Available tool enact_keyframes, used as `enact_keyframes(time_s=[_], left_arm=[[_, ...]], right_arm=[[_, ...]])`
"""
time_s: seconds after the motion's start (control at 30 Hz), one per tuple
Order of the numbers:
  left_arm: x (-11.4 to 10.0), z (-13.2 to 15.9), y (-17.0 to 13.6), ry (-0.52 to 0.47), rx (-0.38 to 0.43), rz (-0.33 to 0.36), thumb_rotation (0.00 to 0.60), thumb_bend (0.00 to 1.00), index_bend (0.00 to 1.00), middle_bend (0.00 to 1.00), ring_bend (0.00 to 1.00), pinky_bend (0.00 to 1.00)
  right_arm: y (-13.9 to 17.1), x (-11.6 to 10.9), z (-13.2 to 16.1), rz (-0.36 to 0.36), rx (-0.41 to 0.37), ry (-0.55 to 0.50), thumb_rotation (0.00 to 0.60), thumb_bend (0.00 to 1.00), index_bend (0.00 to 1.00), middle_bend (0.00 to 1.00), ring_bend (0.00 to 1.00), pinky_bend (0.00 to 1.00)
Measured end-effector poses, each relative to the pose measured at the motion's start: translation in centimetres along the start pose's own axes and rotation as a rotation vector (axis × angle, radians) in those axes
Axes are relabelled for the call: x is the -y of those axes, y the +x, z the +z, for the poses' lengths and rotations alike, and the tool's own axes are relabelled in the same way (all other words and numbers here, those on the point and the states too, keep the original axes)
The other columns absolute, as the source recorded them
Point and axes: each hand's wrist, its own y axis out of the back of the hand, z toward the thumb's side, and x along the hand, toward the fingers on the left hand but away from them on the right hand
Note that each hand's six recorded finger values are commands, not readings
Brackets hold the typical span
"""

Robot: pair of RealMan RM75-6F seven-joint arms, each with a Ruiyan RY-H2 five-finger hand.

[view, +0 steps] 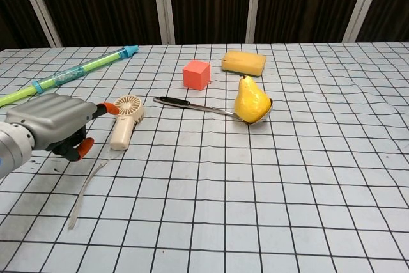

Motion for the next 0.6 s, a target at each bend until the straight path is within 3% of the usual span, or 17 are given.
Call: enact_keyframes(time_s=[0.6], left_arm=[[0.37, 0.64, 0.54, 0.015, 0.001, -0.009, 0.600, 0.76, 0.14, 0.91, 0.66, 0.66]], right_arm=[[-0.01, 0.00, -0.01, 0.001, 0.001, -0.001, 0.600, 0.28, 0.06, 0.00, 0.00, 0.00]])
